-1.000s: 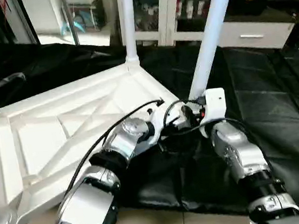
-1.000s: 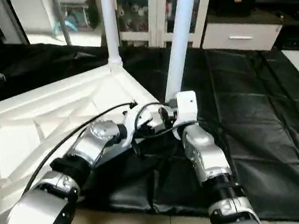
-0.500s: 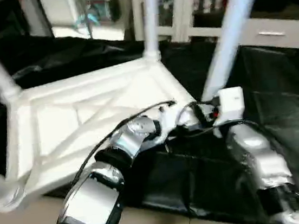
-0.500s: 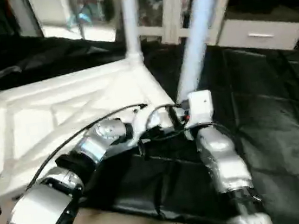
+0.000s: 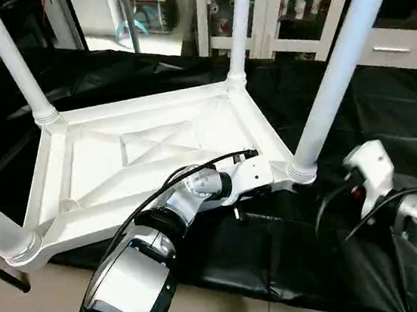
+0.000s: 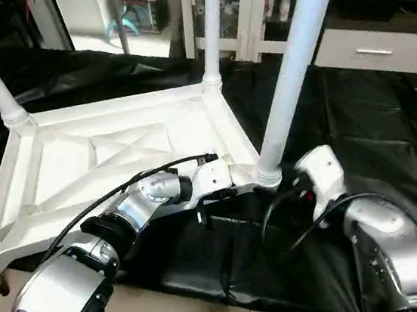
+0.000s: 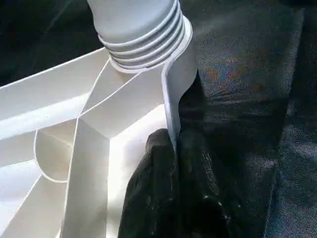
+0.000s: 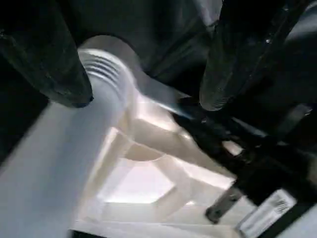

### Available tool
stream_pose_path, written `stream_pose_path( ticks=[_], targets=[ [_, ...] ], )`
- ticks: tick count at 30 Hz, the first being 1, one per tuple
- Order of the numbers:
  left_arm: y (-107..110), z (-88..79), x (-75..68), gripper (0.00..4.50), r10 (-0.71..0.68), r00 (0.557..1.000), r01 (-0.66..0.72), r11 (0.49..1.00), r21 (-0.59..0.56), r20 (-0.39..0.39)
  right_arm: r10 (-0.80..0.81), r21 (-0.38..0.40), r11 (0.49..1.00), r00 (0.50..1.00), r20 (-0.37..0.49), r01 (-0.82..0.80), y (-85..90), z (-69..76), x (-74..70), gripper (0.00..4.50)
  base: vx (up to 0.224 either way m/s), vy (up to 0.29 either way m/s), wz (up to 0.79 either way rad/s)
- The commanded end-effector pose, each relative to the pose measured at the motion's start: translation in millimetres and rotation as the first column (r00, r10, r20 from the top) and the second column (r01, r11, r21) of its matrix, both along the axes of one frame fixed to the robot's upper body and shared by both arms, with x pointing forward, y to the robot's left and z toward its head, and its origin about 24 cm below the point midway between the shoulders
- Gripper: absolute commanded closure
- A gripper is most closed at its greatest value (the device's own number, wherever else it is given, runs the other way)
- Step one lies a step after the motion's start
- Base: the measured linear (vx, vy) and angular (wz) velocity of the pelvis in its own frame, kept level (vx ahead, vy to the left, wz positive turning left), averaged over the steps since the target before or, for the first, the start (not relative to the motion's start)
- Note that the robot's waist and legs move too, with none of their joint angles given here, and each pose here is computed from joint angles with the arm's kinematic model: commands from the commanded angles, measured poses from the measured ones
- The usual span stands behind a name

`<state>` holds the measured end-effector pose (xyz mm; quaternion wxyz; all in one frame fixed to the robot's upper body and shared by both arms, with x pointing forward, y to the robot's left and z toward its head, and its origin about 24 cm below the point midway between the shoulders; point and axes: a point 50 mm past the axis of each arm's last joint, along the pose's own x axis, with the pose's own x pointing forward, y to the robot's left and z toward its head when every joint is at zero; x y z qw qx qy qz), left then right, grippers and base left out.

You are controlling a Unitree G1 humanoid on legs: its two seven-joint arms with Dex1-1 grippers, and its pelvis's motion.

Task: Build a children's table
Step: Rotate leg to tighten

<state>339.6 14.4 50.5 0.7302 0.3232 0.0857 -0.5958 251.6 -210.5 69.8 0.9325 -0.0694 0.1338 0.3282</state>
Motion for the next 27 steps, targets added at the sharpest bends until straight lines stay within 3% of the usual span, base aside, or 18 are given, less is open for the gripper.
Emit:
stream_pose_path(
  ticks=[1,7,10,14,21,27],
  targets=[
    [-5.8,15.5,-4.9,4.5,-0.112,0.994,0.111,0.984,-0.141,0.001,0.031,-0.005,0.999,1.0,0.002,-0.031,-2.3,3.9,-0.3,0.76,0.0,0.0,0.0],
    [27.0,-5.2,-18.5,4.5,-0.263,0.947,0.259,0.965,-0.044,-0.185,0.167,-0.003,0.986,0.986,-0.005,-0.167,-4.5,16.8,-2.5,0.76,0.0,0.0,0.0],
    [45.1,-10.1,-21.4,4.5,-0.275,0.926,0.278,0.96,-0.025,-0.259,0.25,-0.053,0.966,0.967,-0.047,-0.252,-14.3,24.4,-7.8,0.76,0.0,0.0,0.0],
    [51.9,-7.4,-23.2,4.5,-0.301,0.908,0.301,0.953,-0.046,-0.292,0.297,-0.067,0.951,0.952,-0.069,-0.301,-15.9,26.3,-8.6,0.76,0.0,0.0,0.0],
    [60.0,0.3,-23.3,4.5,-0.343,0.889,0.354,0.935,-0.019,-0.304,0.494,-0.082,0.857,0.858,-0.142,-0.508,6.2,19.9,-6.8,0.76,0.0,0.0,0.0],
    [57.2,0.0,-25.4,4.5,-0.348,0.885,0.364,0.931,-0.006,-0.309,0.544,-0.104,0.819,0.821,-0.17,-0.564,17.1,11.2,2.2,0.92,0.0,0.0,0.0]
  ],
)
